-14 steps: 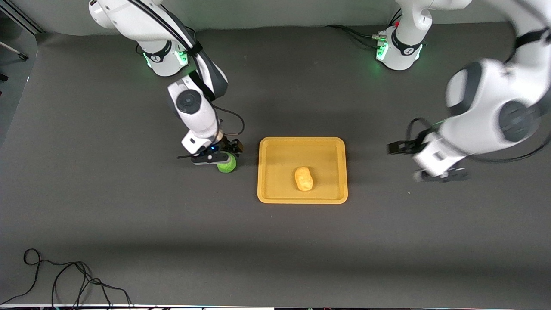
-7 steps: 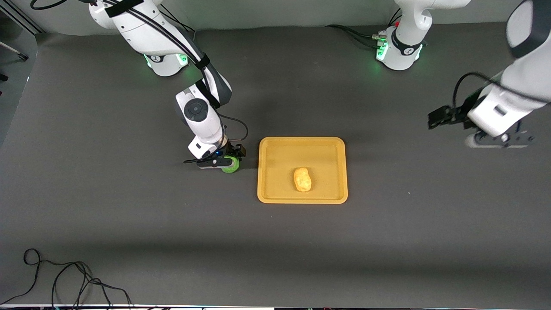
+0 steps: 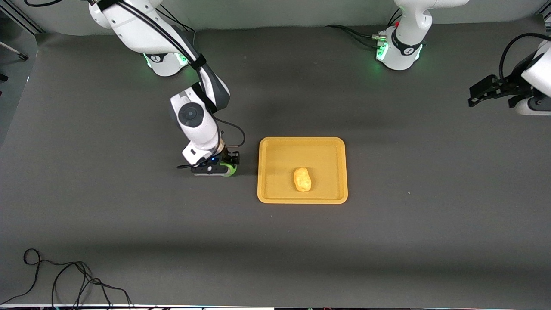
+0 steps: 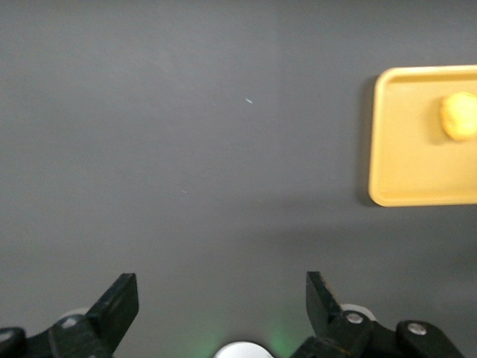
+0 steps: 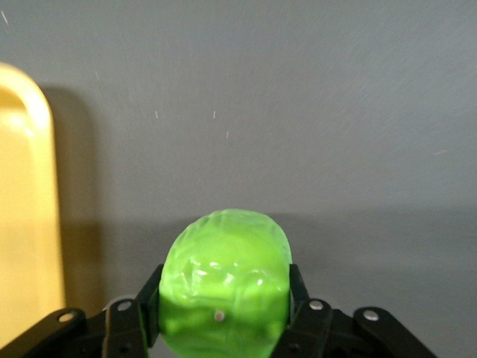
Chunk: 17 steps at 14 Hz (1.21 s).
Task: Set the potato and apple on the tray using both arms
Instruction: 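Carry the apple onto the tray beside the potato with the right gripper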
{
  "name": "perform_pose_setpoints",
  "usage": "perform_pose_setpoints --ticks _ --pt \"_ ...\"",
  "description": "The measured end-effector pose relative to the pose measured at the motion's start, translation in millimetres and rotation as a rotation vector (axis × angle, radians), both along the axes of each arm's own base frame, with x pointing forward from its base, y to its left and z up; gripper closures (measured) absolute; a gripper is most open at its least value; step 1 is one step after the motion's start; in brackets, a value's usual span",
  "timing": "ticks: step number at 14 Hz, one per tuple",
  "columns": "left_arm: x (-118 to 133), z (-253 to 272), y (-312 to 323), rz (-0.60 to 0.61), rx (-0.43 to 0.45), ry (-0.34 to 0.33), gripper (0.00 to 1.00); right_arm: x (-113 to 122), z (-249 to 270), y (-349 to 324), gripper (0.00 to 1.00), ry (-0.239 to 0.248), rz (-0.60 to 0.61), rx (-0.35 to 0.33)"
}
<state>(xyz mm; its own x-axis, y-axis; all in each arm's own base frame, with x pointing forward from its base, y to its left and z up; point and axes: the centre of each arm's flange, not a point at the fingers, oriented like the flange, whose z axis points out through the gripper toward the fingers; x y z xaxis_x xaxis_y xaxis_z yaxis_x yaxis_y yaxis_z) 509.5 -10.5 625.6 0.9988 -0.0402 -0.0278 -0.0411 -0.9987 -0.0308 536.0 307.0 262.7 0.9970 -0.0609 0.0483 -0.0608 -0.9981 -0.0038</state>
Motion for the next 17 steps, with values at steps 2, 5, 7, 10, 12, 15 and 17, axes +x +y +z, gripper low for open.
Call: perform_pose_setpoints --ticks 2,5,7,10,12,15,17 --pt "-4 9 -2 -0.01 0.017 -0.051 0.0 22 66 12 0.35 0.023 -0.004 -0.012" --pt "-7 10 -5 -0.049 0.021 -0.074 0.0 39 122 34 0.35 -0.01 -0.003 0.011" --pt "-6 -1 -4 -0.065 0.021 -0.063 0.0 39 121 70 0.35 -0.019 -0.015 0.023" --pt "-5 -15 -3 -0.07 0.021 -0.055 0.0 16 85 170 0.35 -0.012 -0.056 0.021" --pt "-5 -17 -3 -0.081 0.02 -0.052 0.0 10 48 209 0.35 -0.007 -0.077 0.009" --pt "-5 -17 1 -0.101 0.02 -0.052 0.0 27 4 204 0.35 0.002 -0.098 -0.021" --pt "-5 -17 3 -0.102 0.02 -0.052 0.0 38 -15 193 0.35 -0.011 -0.115 -0.015"
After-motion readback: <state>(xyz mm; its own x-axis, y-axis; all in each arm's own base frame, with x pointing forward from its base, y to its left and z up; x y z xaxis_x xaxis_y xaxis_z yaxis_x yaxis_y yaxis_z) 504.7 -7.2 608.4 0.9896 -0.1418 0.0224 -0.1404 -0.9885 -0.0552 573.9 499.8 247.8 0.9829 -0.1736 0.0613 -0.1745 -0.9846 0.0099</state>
